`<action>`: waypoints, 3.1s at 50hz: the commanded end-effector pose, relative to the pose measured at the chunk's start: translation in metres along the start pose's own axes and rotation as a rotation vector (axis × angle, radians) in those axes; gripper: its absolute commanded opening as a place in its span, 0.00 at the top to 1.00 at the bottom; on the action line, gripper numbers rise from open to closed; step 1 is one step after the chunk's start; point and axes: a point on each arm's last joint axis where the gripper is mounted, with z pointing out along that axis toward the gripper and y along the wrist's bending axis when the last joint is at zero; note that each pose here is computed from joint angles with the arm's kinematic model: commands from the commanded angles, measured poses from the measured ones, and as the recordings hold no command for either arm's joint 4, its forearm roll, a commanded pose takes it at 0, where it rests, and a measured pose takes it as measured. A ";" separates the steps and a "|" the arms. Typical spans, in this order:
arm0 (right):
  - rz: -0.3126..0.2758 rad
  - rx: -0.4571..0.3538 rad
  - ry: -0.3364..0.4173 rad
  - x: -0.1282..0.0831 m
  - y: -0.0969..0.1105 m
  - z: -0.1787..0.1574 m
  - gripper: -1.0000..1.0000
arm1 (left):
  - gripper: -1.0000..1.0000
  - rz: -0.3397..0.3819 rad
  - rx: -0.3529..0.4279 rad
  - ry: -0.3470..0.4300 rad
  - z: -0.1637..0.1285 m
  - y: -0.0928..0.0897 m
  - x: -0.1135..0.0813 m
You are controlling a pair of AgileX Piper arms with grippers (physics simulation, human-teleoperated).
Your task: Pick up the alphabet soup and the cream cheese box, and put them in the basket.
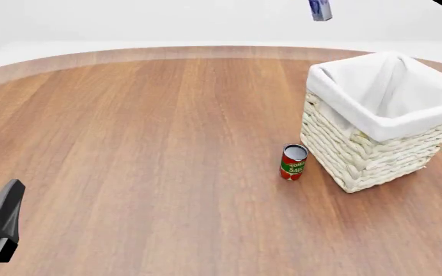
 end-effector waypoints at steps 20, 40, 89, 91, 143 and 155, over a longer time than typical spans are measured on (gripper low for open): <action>0.218 0.167 -0.135 0.047 -0.029 -0.077 1.00 | 0.00 0.000 0.001 0.000 0.000 0.000 0.001; 0.316 0.270 -0.142 0.091 -0.047 -0.092 1.00 | 0.00 0.000 0.001 0.000 0.000 0.000 0.001; 0.389 0.424 -0.062 0.164 -0.090 -0.064 1.00 | 0.00 0.000 0.001 0.000 0.000 0.000 0.001; 0.387 0.427 -0.059 0.165 -0.092 -0.063 1.00 | 0.00 0.000 0.001 0.000 0.000 0.000 0.001; 0.384 0.424 -0.001 0.189 -0.096 -0.037 1.00 | 0.00 0.000 0.001 0.000 0.000 0.000 0.001; 0.388 0.422 0.006 0.192 -0.095 -0.037 1.00 | 0.00 0.000 0.001 0.000 0.000 0.000 0.001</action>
